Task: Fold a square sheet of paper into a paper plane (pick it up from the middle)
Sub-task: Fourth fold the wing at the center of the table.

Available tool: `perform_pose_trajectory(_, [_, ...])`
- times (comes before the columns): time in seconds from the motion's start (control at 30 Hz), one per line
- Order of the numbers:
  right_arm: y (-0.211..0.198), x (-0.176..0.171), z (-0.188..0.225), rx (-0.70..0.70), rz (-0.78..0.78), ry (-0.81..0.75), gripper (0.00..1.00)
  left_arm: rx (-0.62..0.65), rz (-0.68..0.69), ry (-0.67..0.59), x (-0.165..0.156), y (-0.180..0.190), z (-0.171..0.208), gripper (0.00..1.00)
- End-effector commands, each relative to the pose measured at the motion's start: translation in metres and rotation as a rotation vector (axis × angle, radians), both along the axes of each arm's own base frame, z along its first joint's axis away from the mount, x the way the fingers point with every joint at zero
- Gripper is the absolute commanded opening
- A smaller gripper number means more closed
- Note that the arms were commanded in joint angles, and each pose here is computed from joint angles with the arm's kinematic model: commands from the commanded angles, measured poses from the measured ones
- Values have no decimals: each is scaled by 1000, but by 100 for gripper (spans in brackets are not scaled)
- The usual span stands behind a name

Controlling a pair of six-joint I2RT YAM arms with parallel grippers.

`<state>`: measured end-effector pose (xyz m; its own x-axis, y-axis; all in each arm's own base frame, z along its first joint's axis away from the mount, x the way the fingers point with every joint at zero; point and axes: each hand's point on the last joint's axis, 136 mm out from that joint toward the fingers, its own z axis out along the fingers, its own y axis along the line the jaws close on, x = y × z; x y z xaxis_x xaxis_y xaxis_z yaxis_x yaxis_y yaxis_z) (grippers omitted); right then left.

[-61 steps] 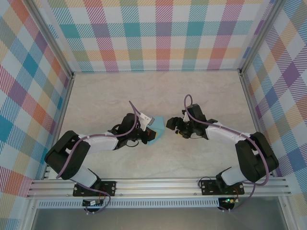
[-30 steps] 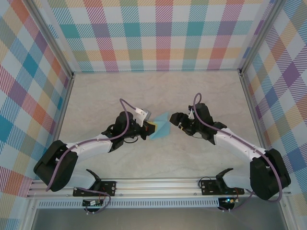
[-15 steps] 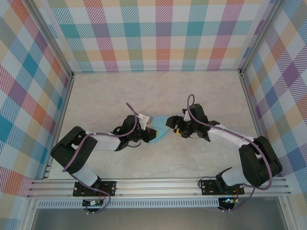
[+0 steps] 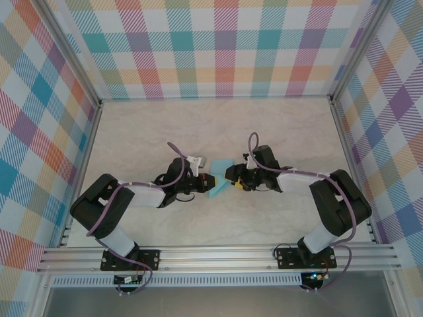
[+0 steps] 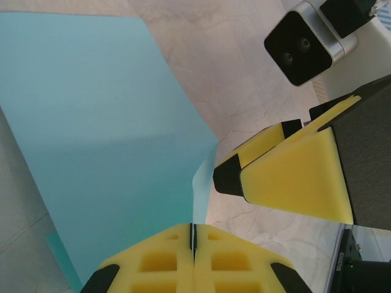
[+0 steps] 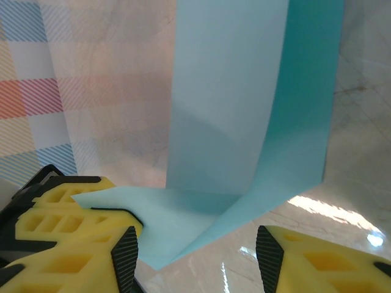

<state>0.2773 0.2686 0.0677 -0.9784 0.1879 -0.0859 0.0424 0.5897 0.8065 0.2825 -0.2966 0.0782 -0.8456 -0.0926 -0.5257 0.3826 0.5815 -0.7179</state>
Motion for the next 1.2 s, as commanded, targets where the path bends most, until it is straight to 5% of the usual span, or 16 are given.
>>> perform_pose_trajectory(0.0, [6,6,-1,38,41,-70,53,-34,11,29,0,3,0,1])
perform_pose_trajectory(0.73, [18,12,-10,120,40,-49,36,-36,46,116,5,9,-14,10])
perform_pose_trajectory(1.0, [8,15,-27,33,-33,42,12,79,145,144,12,29,-23,42])
perform_pose_trajectory(1.17, [1,17,-26,-8,-80,57,6,143,187,105,10,44,-16,62])
